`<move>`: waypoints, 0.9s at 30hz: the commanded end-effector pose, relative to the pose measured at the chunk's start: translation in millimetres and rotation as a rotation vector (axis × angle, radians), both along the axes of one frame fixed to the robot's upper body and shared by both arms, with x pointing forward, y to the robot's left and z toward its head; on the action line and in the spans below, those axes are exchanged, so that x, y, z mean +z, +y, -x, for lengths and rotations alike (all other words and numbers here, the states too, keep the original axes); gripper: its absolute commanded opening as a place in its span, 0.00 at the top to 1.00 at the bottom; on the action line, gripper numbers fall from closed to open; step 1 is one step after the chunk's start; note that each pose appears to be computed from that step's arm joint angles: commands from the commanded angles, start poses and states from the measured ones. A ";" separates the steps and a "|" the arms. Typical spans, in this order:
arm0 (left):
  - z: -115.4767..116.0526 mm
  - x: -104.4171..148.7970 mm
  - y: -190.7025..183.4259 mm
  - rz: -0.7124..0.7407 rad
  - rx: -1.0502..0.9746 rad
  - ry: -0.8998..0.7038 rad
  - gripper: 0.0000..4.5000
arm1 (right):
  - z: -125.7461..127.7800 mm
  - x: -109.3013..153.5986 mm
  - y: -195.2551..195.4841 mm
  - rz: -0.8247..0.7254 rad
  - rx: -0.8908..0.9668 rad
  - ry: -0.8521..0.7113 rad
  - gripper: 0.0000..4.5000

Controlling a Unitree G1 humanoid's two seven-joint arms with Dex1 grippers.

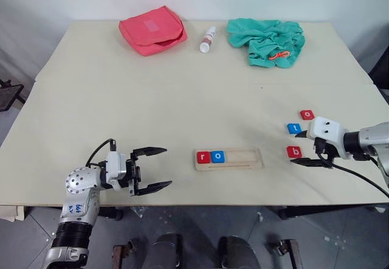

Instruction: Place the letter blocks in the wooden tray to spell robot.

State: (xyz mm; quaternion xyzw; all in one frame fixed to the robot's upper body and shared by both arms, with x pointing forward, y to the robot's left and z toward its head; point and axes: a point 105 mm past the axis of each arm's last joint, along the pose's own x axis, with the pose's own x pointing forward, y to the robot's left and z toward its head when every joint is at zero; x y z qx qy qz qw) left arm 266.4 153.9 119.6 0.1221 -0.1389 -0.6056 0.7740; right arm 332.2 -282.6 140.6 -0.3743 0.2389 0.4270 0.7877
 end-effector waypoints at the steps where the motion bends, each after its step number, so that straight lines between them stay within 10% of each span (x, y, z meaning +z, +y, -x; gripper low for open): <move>1: 4.5 7.2 1.1 0.014 0.007 -0.033 0.00 | 3.0 -6.8 -0.3 0.029 0.031 0.054 0.09; 9: 5.1 6.2 1.8 0.015 0.009 -0.033 0.00 | 5.0 -9.0 -0.5 0.041 0.041 0.049 0.66; 27: -9.1 8.6 6.8 -0.016 -0.019 -0.032 0.00 | 2.7 44.8 132.7 -0.092 0.189 -0.006 0.67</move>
